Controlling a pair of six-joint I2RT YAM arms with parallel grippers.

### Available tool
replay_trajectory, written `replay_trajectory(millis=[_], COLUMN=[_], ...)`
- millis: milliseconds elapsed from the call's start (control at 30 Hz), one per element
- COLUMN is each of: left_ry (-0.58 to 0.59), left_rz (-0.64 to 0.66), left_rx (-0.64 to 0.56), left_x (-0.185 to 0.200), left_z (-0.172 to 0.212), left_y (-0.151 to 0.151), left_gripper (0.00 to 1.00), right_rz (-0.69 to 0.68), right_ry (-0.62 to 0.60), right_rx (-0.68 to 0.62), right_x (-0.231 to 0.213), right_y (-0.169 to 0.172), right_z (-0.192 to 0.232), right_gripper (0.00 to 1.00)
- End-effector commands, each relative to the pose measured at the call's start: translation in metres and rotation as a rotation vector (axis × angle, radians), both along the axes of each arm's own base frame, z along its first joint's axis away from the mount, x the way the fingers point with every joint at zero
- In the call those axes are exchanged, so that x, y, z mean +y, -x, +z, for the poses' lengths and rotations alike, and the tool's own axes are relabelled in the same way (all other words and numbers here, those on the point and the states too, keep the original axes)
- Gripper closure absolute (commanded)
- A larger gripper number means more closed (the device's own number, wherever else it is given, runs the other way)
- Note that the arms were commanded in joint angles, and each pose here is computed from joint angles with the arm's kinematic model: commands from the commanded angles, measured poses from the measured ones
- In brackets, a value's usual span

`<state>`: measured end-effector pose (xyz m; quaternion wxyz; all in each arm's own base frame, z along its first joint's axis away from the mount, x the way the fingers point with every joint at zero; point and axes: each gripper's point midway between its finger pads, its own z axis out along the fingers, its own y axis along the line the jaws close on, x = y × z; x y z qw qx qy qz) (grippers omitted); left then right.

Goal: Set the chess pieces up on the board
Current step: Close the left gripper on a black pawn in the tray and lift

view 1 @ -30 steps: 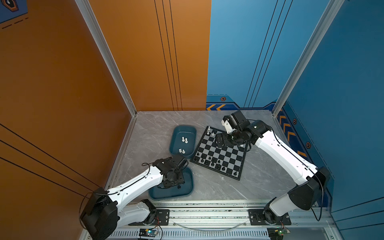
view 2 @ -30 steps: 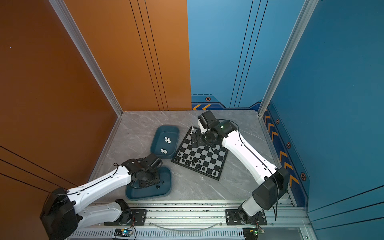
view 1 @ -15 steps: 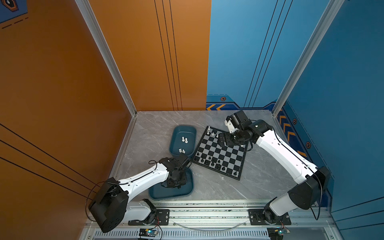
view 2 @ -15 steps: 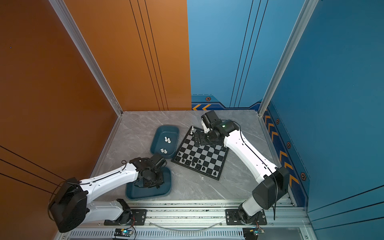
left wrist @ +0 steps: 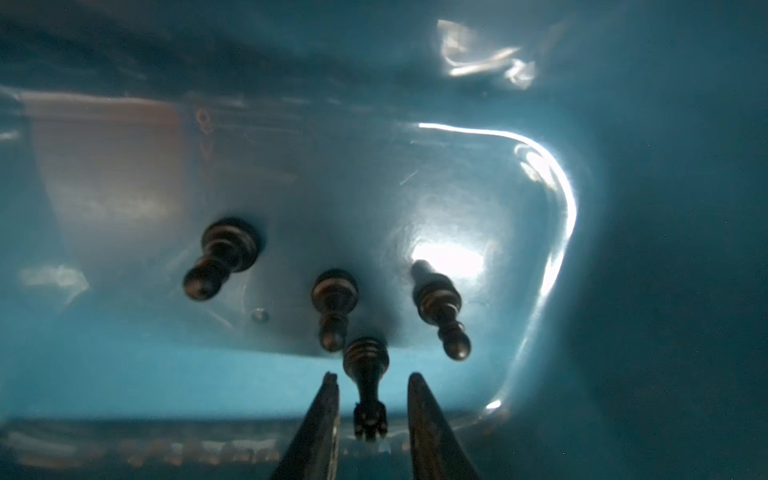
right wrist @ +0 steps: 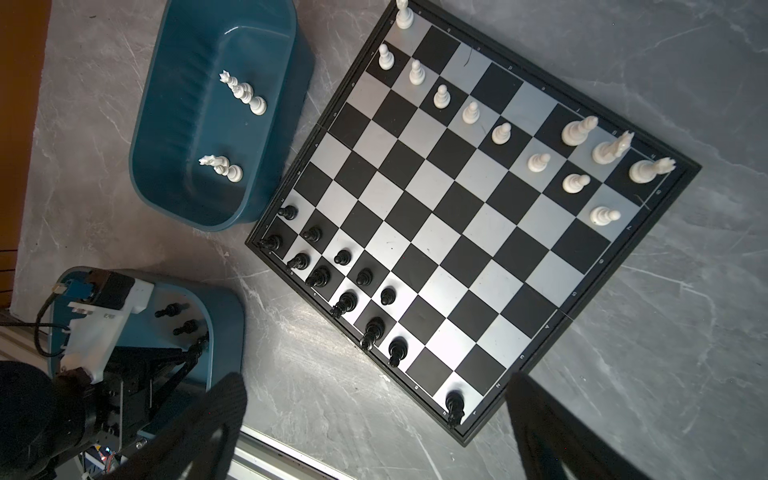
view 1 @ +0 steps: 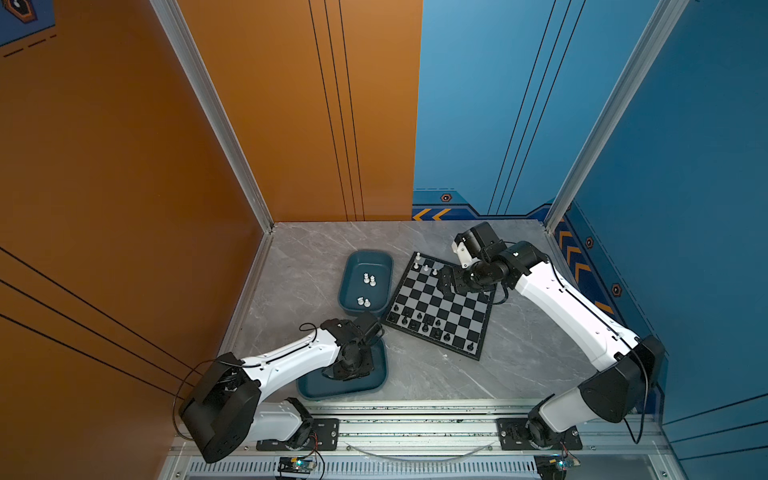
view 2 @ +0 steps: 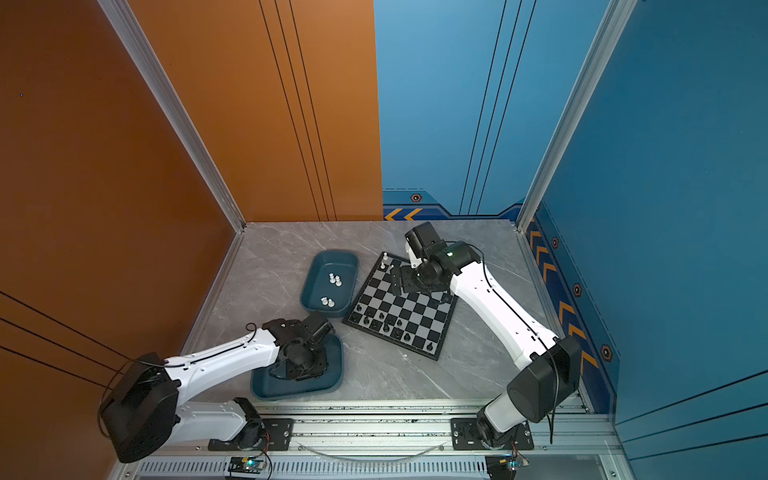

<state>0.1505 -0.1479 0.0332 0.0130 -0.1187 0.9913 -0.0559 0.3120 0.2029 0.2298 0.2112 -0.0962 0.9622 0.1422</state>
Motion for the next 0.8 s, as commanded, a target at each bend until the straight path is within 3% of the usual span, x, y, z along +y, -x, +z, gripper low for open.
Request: replay_trajectory(millis=[0,200,767], left_ry=[-0.026,-0.019,-0.002], left_rz=[-0.012,-0.023,-0.048], left_rx=[0.028,0.029,-0.028], left_x=[0.006,0.002,-0.007], left_z=[-0.006,-0.006,0.024], left_y=[0.008,0.008,-0.002], left_gripper=[0.73,0.86,0.87], right_rz=[0.009,0.005,0.003], right_ry=[-0.006,0.001,-0.004], right_rx=[-0.005,-0.006,-0.016], right_x=[-0.005,-0.008,-0.008], right_y=[0.007,0.011,0.016], right_z=[0.005,0.006,0.007], right_gripper=[0.0,0.0,0.0])
